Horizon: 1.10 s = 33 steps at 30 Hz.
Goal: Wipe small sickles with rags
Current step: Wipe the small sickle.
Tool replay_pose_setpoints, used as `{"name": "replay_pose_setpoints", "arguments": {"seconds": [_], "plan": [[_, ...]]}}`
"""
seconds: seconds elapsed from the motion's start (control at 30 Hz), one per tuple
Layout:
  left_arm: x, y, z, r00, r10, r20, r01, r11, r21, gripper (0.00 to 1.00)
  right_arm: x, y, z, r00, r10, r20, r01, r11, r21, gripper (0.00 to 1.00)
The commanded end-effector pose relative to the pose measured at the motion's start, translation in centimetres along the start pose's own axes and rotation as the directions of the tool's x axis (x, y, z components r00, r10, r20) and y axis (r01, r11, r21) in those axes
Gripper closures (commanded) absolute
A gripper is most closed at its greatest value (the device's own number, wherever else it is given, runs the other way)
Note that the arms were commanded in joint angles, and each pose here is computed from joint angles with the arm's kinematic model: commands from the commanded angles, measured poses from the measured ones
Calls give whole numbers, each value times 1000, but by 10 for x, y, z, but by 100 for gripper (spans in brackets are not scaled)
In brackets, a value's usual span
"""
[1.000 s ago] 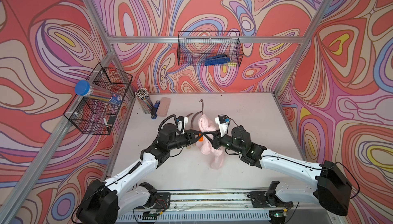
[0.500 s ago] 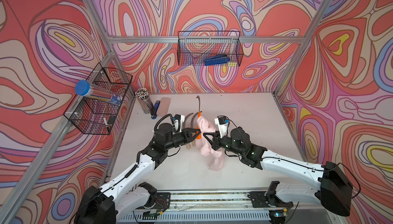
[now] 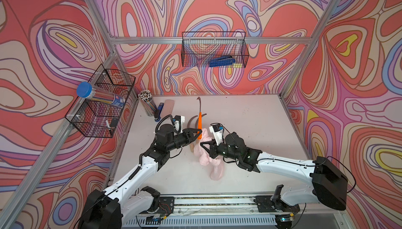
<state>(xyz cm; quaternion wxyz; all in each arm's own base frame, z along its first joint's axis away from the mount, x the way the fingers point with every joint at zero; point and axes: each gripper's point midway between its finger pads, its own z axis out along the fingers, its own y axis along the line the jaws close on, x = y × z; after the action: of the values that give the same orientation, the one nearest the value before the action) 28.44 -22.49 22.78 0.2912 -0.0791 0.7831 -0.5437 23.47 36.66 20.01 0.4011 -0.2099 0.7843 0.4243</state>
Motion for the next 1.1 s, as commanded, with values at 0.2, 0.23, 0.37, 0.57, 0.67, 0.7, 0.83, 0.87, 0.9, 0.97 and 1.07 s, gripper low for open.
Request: {"name": "replay_pose_setpoints", "arguments": {"seconds": [0.2, 0.23, 0.37, 0.57, 0.67, 0.7, 0.83, 0.87, 0.9, 0.97, 1.07], "plan": [[-3, -32, -4, 999, 52, -9, -51, 994, 100, 100, -36, 3, -4, 997, -17, 69, 19, 1000, -16, 100], [-3, -32, -6, 998, 57, -9, -55, 994, 98, 100, -37, -3, -5, 998, -8, 69, 9, 1000, -9, 100], [-1, -35, -14, 997, 79, 5, -79, 993, 87, 100, -47, -34, -12, 995, 42, 89, -44, 999, 22, 100], [4, -38, -16, 996, 82, -27, -79, 992, 99, 100, -72, -36, -15, 992, -22, 122, 19, 1000, 22, 100], [5, -35, -12, 997, 75, -34, -71, 993, 98, 100, -88, -29, -12, 991, -42, 126, 41, 999, 15, 100], [5, -34, -11, 997, 74, -39, -69, 992, 102, 100, -93, -29, -10, 991, -46, 129, 44, 999, 15, 100], [7, -34, -8, 996, 67, -52, -60, 991, 117, 100, -111, -32, -2, 990, -56, 133, 51, 998, 37, 100], [8, -34, -8, 996, 65, -54, -58, 991, 119, 100, -115, -34, 1, 990, -52, 133, 47, 998, 40, 100], [9, -33, -8, 996, 64, -55, -57, 991, 121, 100, -117, -37, 3, 990, -49, 131, 44, 998, 44, 100], [9, -33, -8, 996, 63, -55, -56, 991, 122, 100, -123, -48, 7, 991, -39, 129, 31, 997, 65, 100], [10, -34, -10, 997, 63, -50, -57, 990, 127, 100, -130, -66, 13, 991, -13, 132, 2, 997, 80, 100]]}}
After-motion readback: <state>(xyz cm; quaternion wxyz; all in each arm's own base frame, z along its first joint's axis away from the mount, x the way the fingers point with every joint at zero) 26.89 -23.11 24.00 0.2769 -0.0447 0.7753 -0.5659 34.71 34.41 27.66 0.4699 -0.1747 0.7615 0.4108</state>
